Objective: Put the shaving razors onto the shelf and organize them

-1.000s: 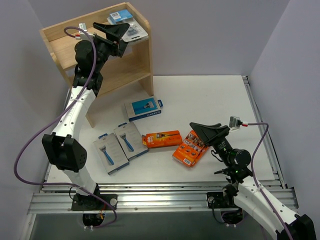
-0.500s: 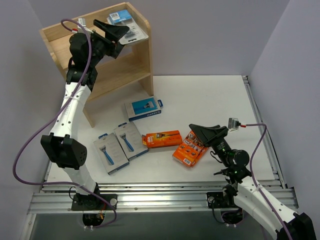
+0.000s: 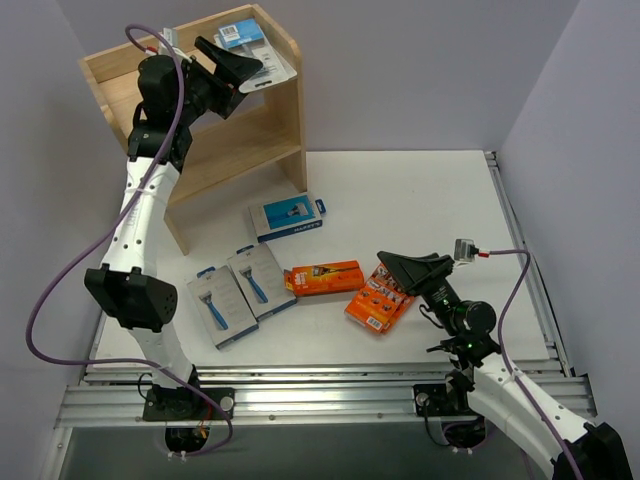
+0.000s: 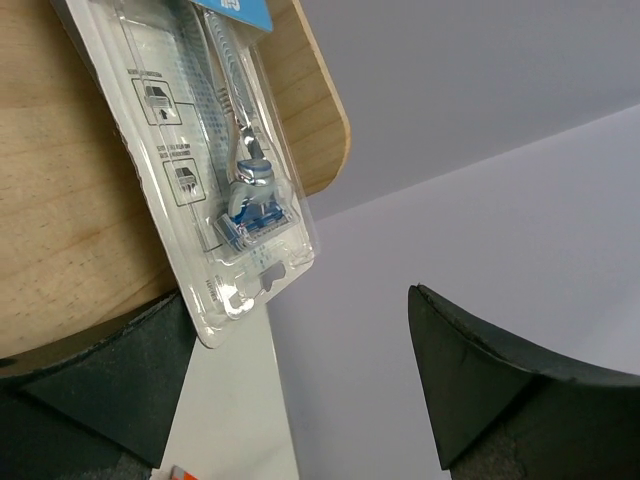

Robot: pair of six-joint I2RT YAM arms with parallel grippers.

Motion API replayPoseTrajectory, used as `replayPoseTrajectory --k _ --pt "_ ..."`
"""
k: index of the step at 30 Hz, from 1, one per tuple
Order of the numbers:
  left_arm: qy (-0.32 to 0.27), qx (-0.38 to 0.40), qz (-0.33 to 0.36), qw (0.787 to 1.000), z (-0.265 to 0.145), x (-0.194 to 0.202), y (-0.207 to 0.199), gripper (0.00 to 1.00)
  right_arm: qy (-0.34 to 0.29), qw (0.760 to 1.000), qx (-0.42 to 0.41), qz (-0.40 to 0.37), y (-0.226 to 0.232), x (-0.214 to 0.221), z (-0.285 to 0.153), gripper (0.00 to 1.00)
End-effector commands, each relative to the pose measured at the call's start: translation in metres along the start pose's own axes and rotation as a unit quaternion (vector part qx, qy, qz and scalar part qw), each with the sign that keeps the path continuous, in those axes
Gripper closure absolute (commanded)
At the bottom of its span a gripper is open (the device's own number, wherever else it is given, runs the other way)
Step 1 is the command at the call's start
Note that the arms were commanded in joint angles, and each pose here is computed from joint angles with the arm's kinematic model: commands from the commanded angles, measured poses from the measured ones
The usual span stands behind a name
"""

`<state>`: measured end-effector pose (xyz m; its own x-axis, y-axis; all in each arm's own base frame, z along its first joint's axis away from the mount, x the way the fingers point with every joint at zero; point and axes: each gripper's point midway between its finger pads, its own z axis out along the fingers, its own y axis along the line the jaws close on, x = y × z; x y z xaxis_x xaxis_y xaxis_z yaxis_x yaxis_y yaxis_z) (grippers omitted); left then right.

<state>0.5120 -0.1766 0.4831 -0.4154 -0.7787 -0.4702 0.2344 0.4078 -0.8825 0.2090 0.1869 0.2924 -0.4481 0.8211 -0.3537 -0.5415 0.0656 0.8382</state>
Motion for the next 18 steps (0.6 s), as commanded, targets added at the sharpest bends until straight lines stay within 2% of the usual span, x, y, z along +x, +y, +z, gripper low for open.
replayPoseTrajectory --k 1,10,18 --pt "-0.003 -0.113 0.027 0.993 0.002 -0.01 0.068 0.06 -0.016 0.999 -0.033 -0.016 0.014 -0.007 0.0 0.31" --pt "-0.01 -0.106 0.039 0.994 0.003 -0.013 0.057 0.06 -0.012 0.999 -0.03 -0.015 0.01 -0.004 -0.002 0.31" --pt "-0.005 -0.124 0.052 0.991 -0.005 -0.008 0.069 0.06 -0.009 0.999 -0.028 -0.013 0.007 -0.003 -0.003 0.31"
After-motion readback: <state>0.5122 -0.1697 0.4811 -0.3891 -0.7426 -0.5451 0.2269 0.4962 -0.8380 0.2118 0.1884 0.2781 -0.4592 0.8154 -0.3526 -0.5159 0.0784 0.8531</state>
